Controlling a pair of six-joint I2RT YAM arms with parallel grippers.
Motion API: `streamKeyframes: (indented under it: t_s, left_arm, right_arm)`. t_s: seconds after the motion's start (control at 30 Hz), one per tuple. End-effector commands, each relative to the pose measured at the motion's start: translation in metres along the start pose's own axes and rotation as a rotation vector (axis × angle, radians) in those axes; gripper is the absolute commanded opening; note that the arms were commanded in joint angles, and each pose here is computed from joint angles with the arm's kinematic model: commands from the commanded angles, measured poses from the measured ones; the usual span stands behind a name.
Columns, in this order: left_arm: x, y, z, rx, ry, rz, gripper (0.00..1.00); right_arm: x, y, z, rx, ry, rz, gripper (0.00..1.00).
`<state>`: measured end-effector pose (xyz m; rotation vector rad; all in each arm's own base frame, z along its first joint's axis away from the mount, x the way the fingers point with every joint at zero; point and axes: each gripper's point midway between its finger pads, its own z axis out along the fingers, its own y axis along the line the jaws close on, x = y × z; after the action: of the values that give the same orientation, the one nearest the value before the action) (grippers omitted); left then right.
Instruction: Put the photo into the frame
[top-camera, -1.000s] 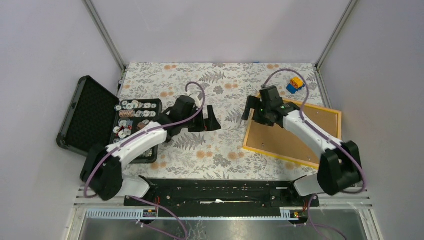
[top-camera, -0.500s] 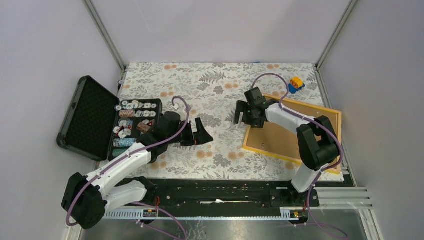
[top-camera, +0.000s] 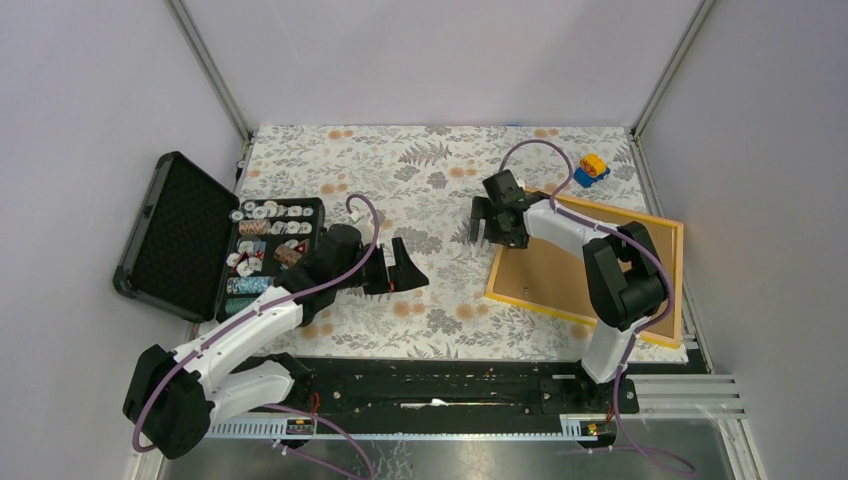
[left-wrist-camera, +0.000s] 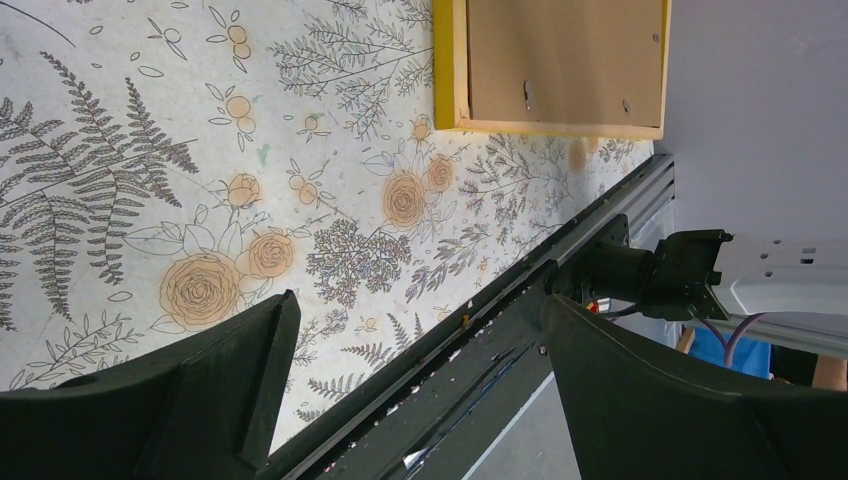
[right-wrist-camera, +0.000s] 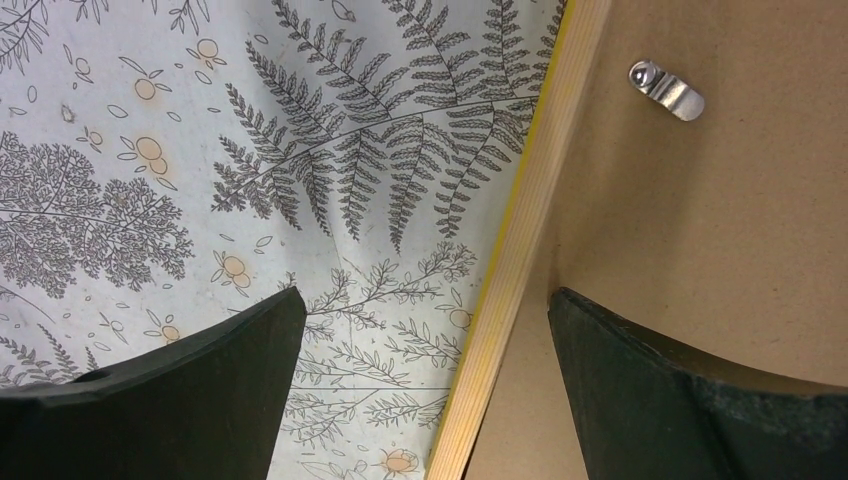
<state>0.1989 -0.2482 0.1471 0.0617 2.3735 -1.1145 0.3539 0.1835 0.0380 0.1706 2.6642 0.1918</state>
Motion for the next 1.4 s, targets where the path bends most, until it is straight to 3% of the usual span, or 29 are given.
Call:
streamKeyframes:
  t_s: [0.0, 0.4, 0.67, 0.8, 1.07, 1.2, 1.37]
  left_arm:
    - [-0.016, -0.017, -0.008, 0.043, -0.062, 0.028, 0.99]
    - [-0.022, -0.011, -0.025, -0.032, -0.100, 0.039, 0.99]
    - [-0.028, -0.017, -0.027, -0.021, -0.112, 0.042, 0.99]
    - [-0.027, -0.019, -0.020, -0.005, -0.090, 0.049, 0.99]
    - [-0.019, -0.021, 0.029, 0.017, 0.056, 0.052, 0.99]
    - [-0.009, -0.035, 0.050, 0.046, 0.113, 0.074, 0.99]
    - [0.003, -0.042, 0.057, 0.057, 0.140, 0.081, 0.99]
  right_arm:
    - [0.016, 0.012, 0.023, -0.047, 0.056, -0.024, 1.00]
    - [0.069, 0.077, 0.042, -0.231, 0.161, -0.102, 1.00]
    - [0.005, 0.098, -0.021, -0.272, -0.007, -0.172, 1.00]
    - [-0.040, 0.068, -0.050, -0.220, -0.115, -0.114, 0.99]
    - [-0.109, -0.062, -0.074, -0.089, -0.225, 0.158, 1.00]
    - [-0.135, -0.115, -0.067, -0.008, -0.268, 0.211, 1.00]
    - [-0.163, -0.128, -0.040, 0.013, -0.260, 0.222, 1.00]
